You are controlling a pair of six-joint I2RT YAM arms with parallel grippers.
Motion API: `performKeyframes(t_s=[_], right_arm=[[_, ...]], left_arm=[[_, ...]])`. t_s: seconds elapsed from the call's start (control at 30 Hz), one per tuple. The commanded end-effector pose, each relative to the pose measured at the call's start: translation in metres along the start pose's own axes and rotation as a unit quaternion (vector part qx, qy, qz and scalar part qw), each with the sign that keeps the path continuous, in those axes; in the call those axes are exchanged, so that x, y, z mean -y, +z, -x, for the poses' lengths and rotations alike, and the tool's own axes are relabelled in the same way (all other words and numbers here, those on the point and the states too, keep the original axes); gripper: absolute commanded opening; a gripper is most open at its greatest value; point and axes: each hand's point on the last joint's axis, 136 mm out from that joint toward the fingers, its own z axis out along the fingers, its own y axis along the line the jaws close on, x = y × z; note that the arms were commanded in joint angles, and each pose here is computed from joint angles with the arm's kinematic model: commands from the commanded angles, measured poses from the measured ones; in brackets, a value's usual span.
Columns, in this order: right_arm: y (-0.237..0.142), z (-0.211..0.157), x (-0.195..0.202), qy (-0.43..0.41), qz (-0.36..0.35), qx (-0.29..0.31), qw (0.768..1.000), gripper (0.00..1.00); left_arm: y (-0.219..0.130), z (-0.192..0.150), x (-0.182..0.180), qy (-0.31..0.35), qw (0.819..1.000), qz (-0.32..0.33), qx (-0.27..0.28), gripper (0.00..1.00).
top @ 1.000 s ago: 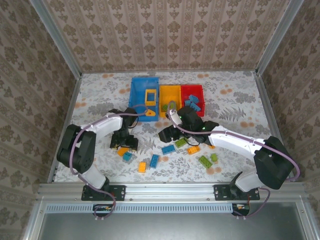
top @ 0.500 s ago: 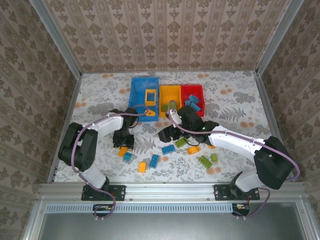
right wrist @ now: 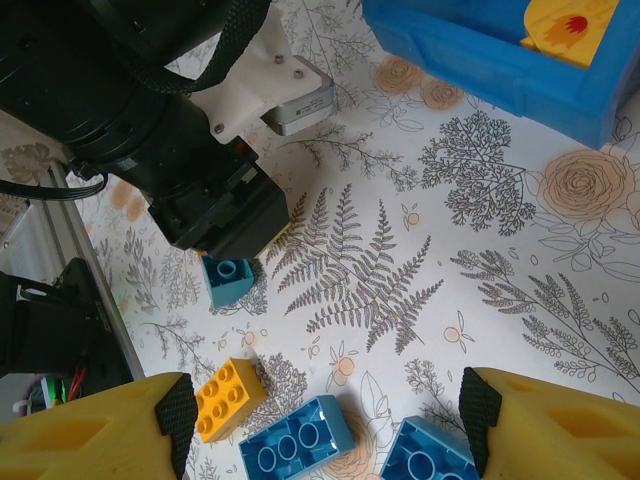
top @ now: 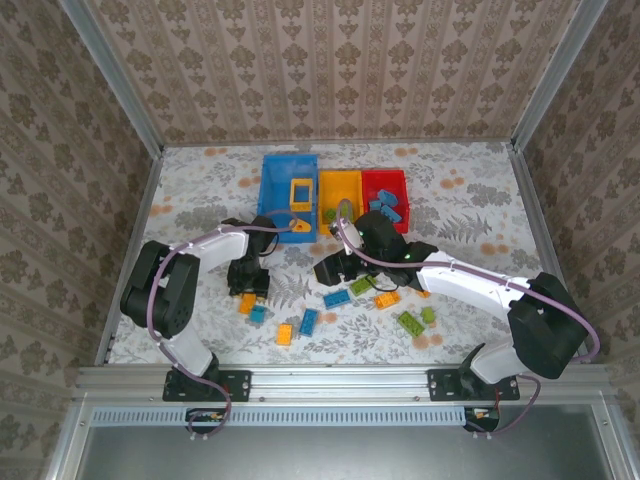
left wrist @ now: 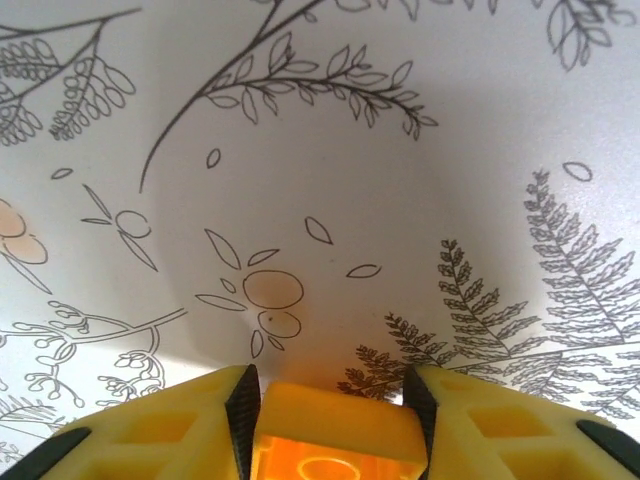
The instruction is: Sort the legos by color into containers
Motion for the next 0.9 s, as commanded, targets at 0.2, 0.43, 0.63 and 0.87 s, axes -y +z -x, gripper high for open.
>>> performKeyframes(t_s=[0.2, 0.43, 0.63, 0.87], right_arm=[[-0.009, 0.018, -0.015, -0.007, 0.021, 0.024, 0.999, 0.72], [-0.032, 0.054, -0.012, 0.015, 0.010, 0.101, 0.995, 0.72], [-0.044, 0.084, 0.008, 0.055, 0.003, 0.172, 0.984, 0.73], [-0.054, 0.103, 0.024, 0.072, -0.015, 0.216, 0.974, 0.73]], left_arm=[[-0.044, 0.020, -0.015, -0.015, 0.997, 0.024, 0.075, 0.28], [-0.126, 0.065, 0.001, -0.027, 0.986, -0.020, 0.166, 0.28], [-0.169, 0.117, 0.035, -0.019, 0.971, -0.053, 0.232, 0.27], [-0.172, 0.177, 0.057, -0.014, 0.965, -0.030, 0.261, 0.25]])
